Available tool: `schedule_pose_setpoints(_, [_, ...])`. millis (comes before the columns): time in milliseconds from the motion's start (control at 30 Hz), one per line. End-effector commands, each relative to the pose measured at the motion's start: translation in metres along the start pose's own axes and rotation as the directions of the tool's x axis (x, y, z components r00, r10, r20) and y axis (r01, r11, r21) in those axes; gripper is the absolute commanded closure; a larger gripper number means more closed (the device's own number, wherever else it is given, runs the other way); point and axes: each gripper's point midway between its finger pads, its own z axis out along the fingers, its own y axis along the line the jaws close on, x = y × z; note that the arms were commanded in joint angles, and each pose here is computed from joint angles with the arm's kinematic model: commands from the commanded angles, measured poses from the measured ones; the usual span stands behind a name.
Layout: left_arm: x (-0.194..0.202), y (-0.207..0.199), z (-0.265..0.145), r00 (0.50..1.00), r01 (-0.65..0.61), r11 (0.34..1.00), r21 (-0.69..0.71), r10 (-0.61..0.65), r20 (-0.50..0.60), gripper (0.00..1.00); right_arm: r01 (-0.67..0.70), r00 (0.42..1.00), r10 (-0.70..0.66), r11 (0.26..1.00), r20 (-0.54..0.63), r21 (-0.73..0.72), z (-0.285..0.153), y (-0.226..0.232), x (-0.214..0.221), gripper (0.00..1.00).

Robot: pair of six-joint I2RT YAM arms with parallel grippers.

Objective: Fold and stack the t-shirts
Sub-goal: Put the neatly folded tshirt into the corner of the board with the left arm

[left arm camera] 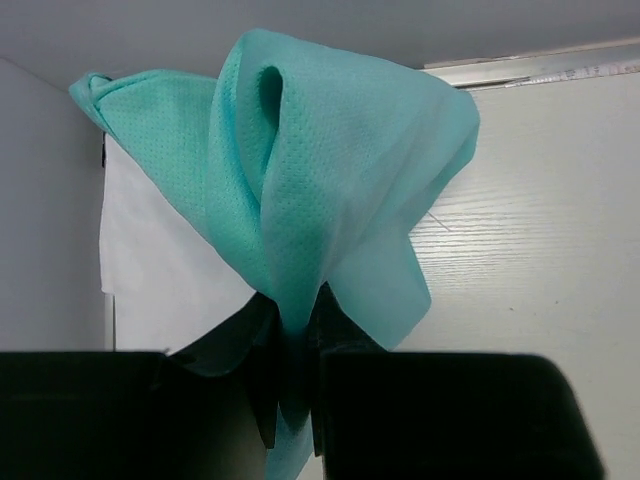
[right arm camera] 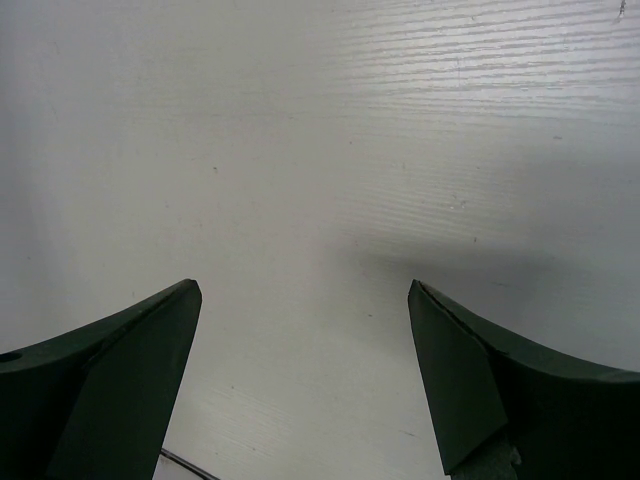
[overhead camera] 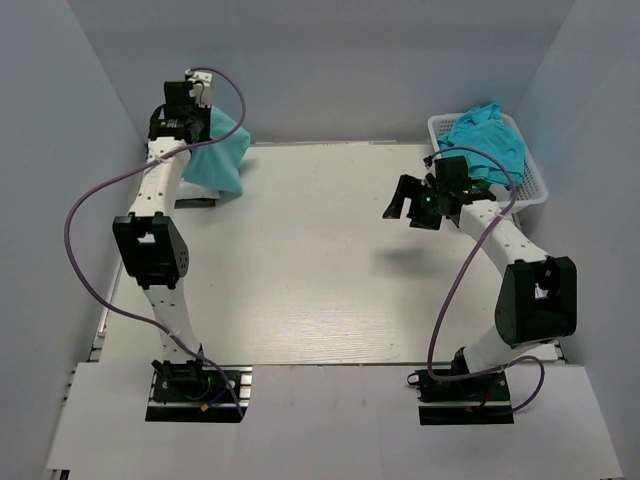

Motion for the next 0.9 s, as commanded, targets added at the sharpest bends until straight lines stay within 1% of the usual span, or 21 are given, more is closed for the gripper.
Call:
schedule_pose_setpoints(0, [-0.030,0.018,-0.016,0.997,0.006,0.999,0.032,-0.008,0.082,1.00,-0.003,1.000,0.003,1.000,0.004,-0.024,-0.004,0.011,-0.014,0.10])
schedule_pose_setpoints(100, [-0.033,0.034,-0.020,0.995,0.021,0.999,0.024,-0.023,0.093,1.00,-0.010,1.000,0.010,0.999,0.011,-0.032,-0.004,0.014,-0.021,0.10])
schedule_pose_setpoints(133, [-0.027,0.044,-0.015,0.996,0.031,0.999,0.011,-0.032,0.081,1.00,-0.012,1.000,0.012,0.999,0.004,-0.034,-0.002,0.016,-0.021,0.10])
schedule_pose_setpoints(167, [-0.030,0.040,-0.018,0.996,0.029,0.999,0.033,-0.032,0.085,1.00,-0.011,1.000,0.011,0.999,0.009,-0.041,-0.003,0.018,-0.024,0.10])
schedule_pose_setpoints(200, [-0.033,0.048,-0.020,0.994,0.036,0.999,0.035,-0.039,0.098,1.00,-0.017,1.000,0.017,0.999,0.007,-0.041,-0.001,0.017,-0.024,0.10])
schedule_pose_setpoints(233, [-0.027,0.045,-0.016,0.996,0.039,0.997,0.070,-0.045,0.083,1.00,-0.020,1.000,0.020,0.999,0.003,-0.046,0.000,0.019,-0.026,0.10])
schedule_pose_setpoints(467, [-0.010,0.068,-0.001,0.996,0.063,0.993,0.096,-0.068,0.051,1.00,-0.060,0.998,0.058,0.997,-0.034,-0.053,0.010,0.019,-0.021,0.10])
schedule_pose_setpoints(500, [-0.006,0.066,0.003,0.997,0.064,0.992,0.108,-0.069,0.043,1.00,-0.061,0.998,0.060,0.997,-0.035,-0.049,0.010,0.018,-0.022,0.10])
schedule_pose_setpoints(633, [0.020,0.083,0.023,0.997,0.075,0.993,0.095,-0.075,-0.008,1.00,-0.069,0.997,0.068,0.997,-0.039,-0.033,0.011,0.017,-0.024,0.10])
schedule_pose_setpoints(667, [0.018,0.083,0.023,0.997,0.074,0.993,0.093,-0.074,0.001,1.00,-0.076,0.996,0.074,0.997,-0.047,-0.027,0.013,0.015,-0.023,0.10])
schedule_pose_setpoints(733, [0.028,0.101,0.030,0.996,0.093,0.993,0.068,-0.092,-0.013,1.00,-0.080,0.996,0.079,0.996,-0.043,-0.027,0.014,0.017,-0.027,0.10])
schedule_pose_setpoints(767, [0.024,0.104,0.035,0.997,0.080,0.995,0.065,-0.080,0.001,1.00,-0.081,0.996,0.079,0.996,-0.048,-0.029,0.015,0.018,-0.027,0.10])
schedule_pose_setpoints(800, [0.033,0.117,0.037,0.995,0.095,0.994,0.047,-0.094,-0.012,1.00,-0.086,0.995,0.085,0.996,-0.047,-0.029,0.016,0.017,-0.029,0.10])
schedule_pose_setpoints(833, [0.032,0.118,0.040,0.996,0.094,0.994,0.046,-0.094,-0.009,1.00,-0.090,0.995,0.088,0.996,-0.052,-0.023,0.018,0.016,-0.028,0.10])
schedule_pose_setpoints(867, [0.032,0.129,0.041,0.996,0.089,0.996,0.031,-0.089,0.003,1.00,-0.094,0.994,0.093,0.995,-0.058,-0.026,0.019,0.017,-0.028,0.10])
